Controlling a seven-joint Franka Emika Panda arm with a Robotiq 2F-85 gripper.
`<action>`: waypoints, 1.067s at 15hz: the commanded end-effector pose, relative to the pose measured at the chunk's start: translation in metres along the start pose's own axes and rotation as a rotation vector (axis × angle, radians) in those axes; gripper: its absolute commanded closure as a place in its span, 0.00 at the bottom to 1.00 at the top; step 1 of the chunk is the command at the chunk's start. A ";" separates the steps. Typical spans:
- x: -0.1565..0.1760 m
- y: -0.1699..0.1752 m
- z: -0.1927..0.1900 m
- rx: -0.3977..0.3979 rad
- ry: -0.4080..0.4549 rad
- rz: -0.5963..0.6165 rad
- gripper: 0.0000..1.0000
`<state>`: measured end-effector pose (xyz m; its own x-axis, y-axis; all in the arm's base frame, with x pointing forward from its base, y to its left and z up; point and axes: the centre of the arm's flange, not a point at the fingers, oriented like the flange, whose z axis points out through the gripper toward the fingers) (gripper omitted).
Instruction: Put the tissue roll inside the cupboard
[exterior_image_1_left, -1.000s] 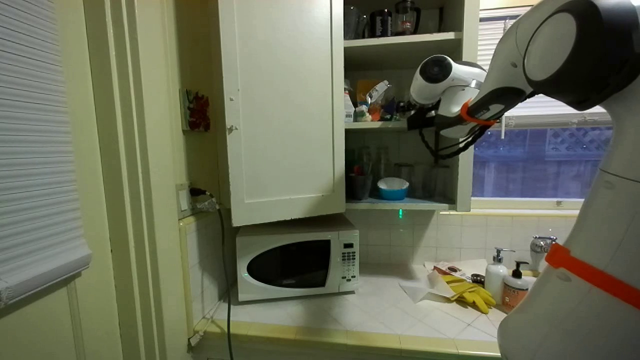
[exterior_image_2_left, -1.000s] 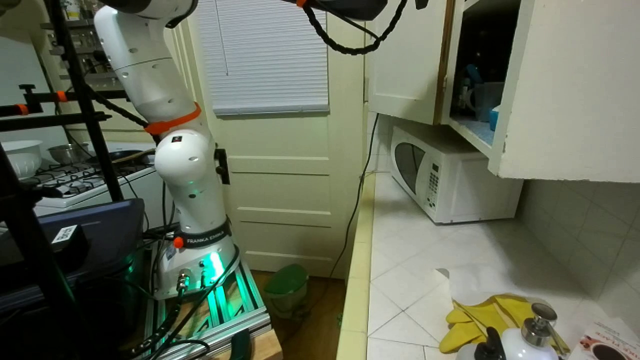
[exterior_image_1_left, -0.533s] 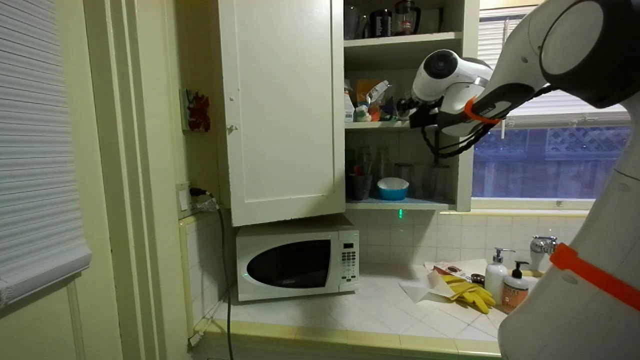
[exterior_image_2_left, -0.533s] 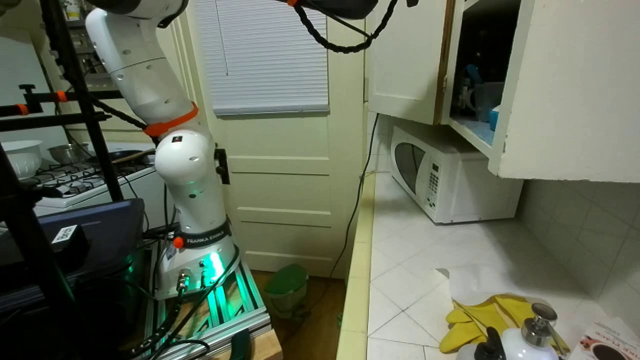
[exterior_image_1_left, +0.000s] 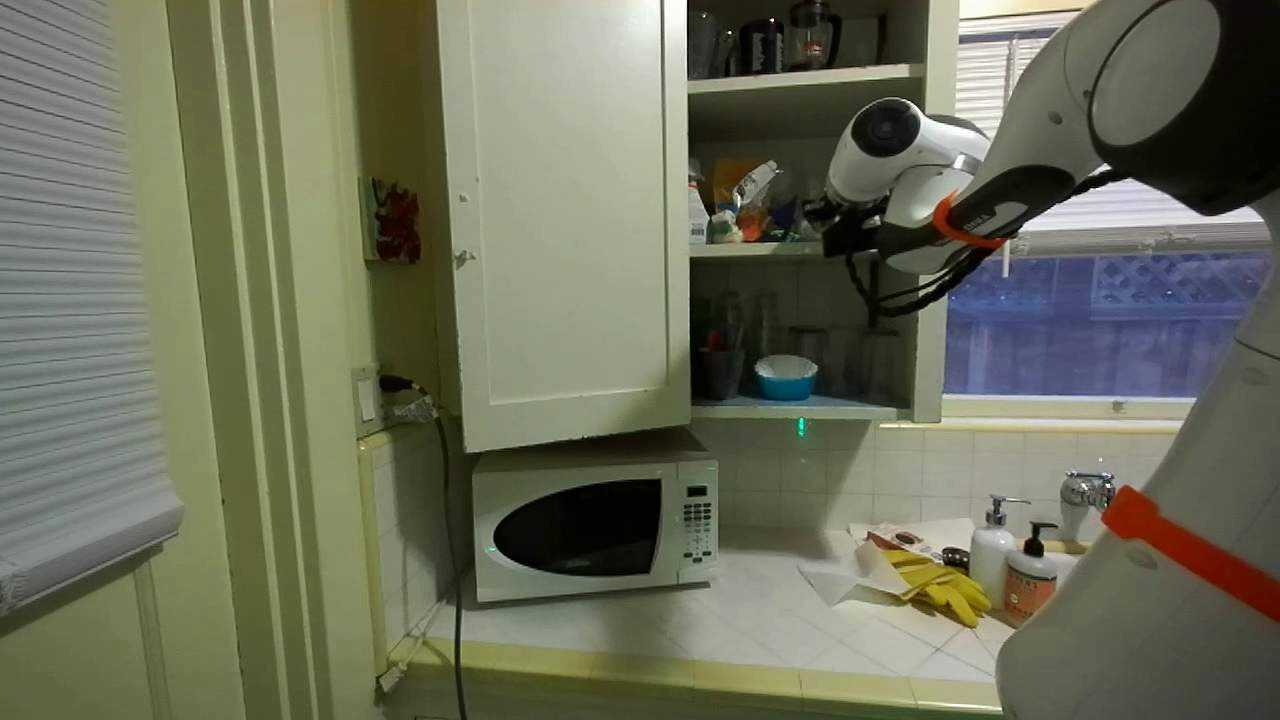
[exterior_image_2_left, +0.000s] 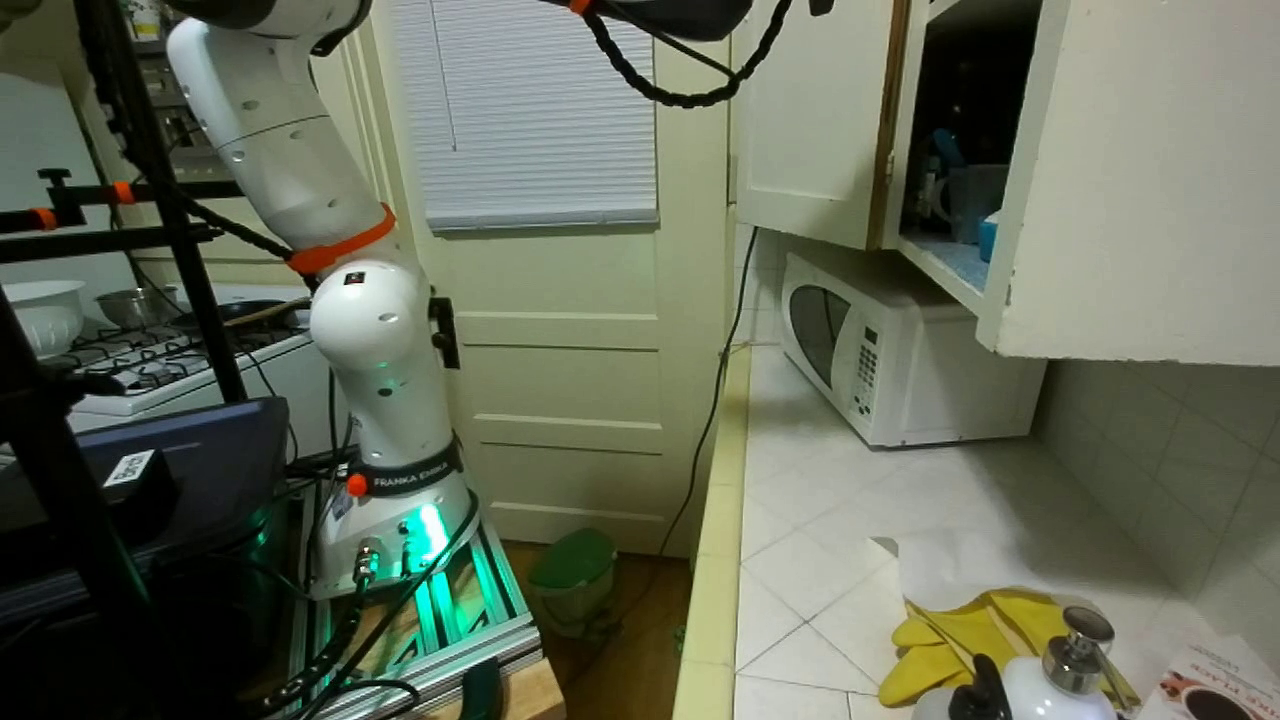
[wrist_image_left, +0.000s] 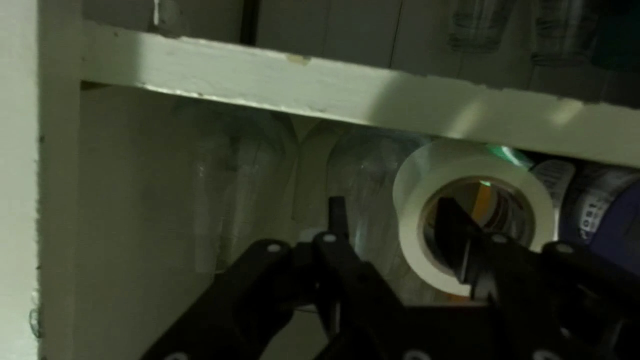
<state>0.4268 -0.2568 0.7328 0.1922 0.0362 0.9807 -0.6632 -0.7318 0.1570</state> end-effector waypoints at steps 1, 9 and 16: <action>0.007 0.008 0.014 -0.018 -0.006 -0.004 0.81; 0.009 -0.004 0.042 -0.025 0.004 -0.024 0.96; 0.006 -0.017 0.043 0.006 0.026 -0.056 0.96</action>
<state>0.4664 -0.2734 0.7316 0.2156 0.0807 0.9731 -0.6668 -0.7158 0.2071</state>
